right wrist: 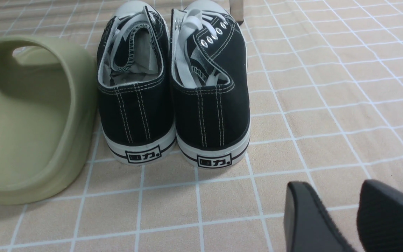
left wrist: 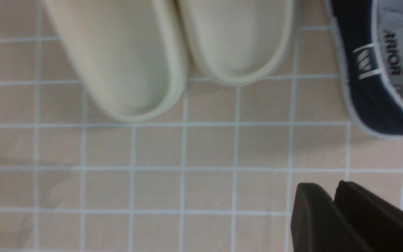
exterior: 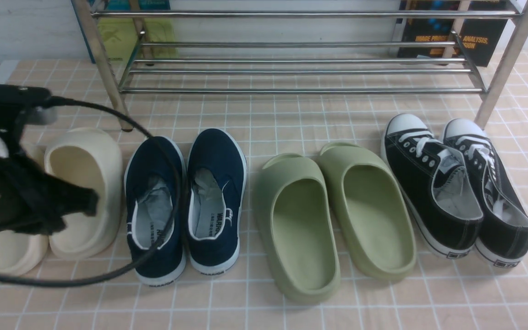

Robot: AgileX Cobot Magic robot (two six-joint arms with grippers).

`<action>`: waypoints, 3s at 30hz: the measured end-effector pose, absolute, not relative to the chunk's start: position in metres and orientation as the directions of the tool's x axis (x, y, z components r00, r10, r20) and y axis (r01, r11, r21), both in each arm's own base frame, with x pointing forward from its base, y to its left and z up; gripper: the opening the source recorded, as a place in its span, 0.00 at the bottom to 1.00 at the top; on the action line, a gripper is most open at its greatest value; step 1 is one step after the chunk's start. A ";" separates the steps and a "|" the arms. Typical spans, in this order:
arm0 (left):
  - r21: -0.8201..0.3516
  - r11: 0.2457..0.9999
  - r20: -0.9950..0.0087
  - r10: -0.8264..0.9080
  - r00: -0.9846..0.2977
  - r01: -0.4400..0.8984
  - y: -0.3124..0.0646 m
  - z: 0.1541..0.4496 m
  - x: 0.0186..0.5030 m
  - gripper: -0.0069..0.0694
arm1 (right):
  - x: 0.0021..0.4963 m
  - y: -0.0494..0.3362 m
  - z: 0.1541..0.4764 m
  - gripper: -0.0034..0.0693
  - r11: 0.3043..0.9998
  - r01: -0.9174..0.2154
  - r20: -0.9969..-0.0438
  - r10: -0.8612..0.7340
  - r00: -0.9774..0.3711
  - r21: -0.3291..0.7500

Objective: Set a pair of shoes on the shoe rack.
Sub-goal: Use the left arm to grab the shoe closest to it, then use the left arm to put a shoe into the shoe rack

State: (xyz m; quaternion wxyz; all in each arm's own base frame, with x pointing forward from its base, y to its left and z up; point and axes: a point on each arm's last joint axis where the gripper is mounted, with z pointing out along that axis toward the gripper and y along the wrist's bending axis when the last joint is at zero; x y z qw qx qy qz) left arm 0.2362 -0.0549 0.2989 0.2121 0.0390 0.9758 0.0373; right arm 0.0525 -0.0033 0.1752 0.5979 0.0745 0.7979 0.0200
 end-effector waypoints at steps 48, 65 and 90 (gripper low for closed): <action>-0.120 0.992 -0.550 -0.039 -0.834 0.033 -0.101 0.316 0.345 0.14 | 0.053 -0.003 0.175 0.38 0.988 0.095 -0.951 0.143 -0.274 0.121; -0.159 0.986 -0.608 -0.136 -0.782 -0.048 -0.081 0.283 0.478 0.15 | 0.053 -0.003 0.175 0.38 0.988 0.095 -0.951 0.143 -0.274 0.121; -0.014 0.999 -0.599 0.023 -0.800 0.039 -0.071 0.351 0.446 0.60 | 0.053 -0.003 0.175 0.38 0.988 0.095 -0.951 0.143 -0.274 0.121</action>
